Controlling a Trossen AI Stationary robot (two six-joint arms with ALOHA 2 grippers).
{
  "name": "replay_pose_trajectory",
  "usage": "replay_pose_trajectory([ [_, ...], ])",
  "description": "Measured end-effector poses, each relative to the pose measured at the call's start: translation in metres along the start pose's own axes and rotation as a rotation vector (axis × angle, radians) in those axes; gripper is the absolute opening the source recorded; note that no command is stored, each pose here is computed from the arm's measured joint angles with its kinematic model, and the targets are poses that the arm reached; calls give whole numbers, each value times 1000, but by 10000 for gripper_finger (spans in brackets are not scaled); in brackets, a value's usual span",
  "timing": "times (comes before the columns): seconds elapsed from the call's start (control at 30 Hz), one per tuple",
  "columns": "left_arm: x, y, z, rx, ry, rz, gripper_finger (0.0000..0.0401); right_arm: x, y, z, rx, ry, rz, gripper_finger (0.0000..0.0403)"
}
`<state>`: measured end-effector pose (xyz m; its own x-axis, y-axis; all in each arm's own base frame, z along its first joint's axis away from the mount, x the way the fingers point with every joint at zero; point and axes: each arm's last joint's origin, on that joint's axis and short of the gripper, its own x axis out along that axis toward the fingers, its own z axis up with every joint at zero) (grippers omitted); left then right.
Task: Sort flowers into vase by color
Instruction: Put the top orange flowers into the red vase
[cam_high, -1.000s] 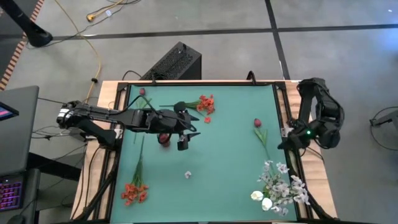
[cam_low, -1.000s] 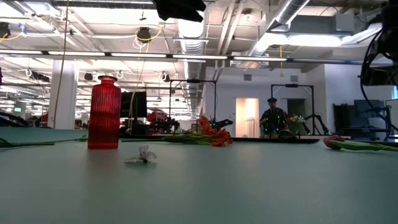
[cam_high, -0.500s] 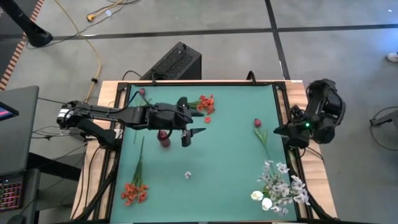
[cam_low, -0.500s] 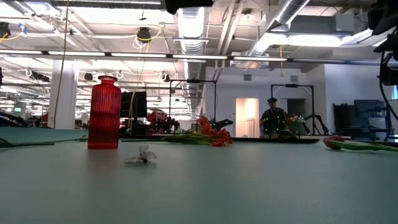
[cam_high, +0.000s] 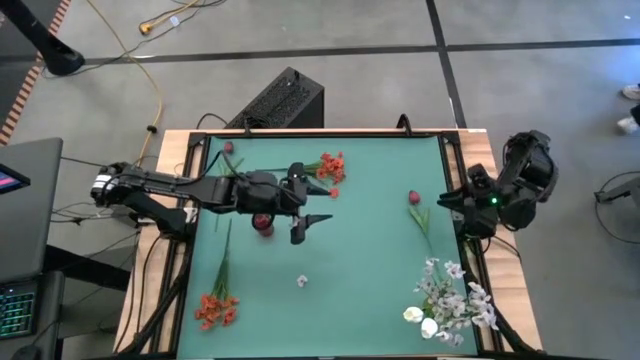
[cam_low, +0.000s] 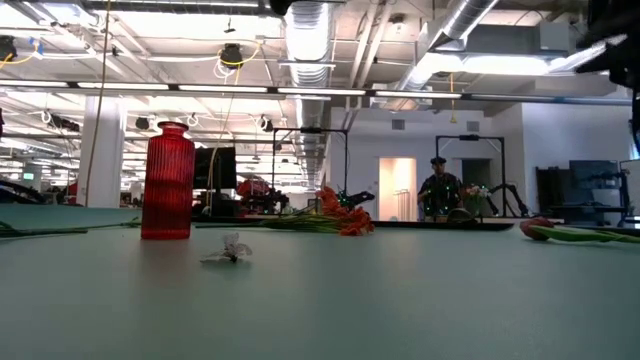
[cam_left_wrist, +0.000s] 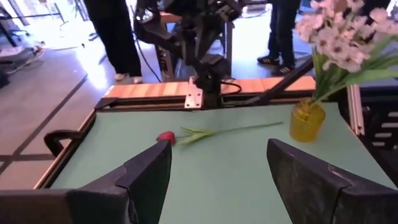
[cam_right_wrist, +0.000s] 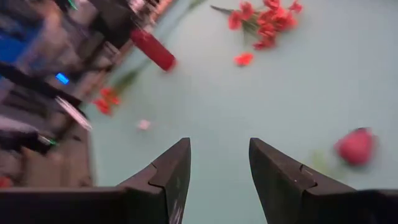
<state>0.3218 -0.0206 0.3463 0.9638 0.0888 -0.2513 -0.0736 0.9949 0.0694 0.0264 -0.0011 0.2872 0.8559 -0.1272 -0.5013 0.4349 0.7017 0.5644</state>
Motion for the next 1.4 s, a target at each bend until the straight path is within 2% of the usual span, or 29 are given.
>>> replay_pose_trajectory([
  [0.07,1,4,1,-20,-6,13,254,0,8,1,42,-27,44,189],
  [0.13,1,8,0,-33,-3,24,254,2,19,0,-7,-39,68,189],
  [0.33,-1,33,-6,-45,72,138,254,13,38,-7,-137,-36,-7,178],
  [0.5,-11,78,-18,-62,202,306,254,33,55,-16,-181,19,-129,169],
  [0.63,-18,126,-33,-57,320,404,254,50,64,-21,-145,93,-197,168],
  [0.7,-21,151,-44,-72,370,393,254,57,68,-22,-119,140,-208,168],
  [0.8,-25,182,-64,-82,458,317,254,65,73,-23,-110,196,-204,168],
  [0.93,-22,211,-98,-43,630,251,254,70,75,-25,-116,208,-221,167],
  [1.03,-14,222,-124,8,750,195,254,72,76,-26,-143,214,-227,167],
  [1.13,3,228,-148,67,825,131,254,72,75,-26,-150,216,-231,166],
  [1.23,18,233,-168,99,867,117,254,72,75,-26,-152,203,-235,166],
  [1.4,28,236,-193,89,931,83,254,72,75,-26,-176,196,-236,166],
])
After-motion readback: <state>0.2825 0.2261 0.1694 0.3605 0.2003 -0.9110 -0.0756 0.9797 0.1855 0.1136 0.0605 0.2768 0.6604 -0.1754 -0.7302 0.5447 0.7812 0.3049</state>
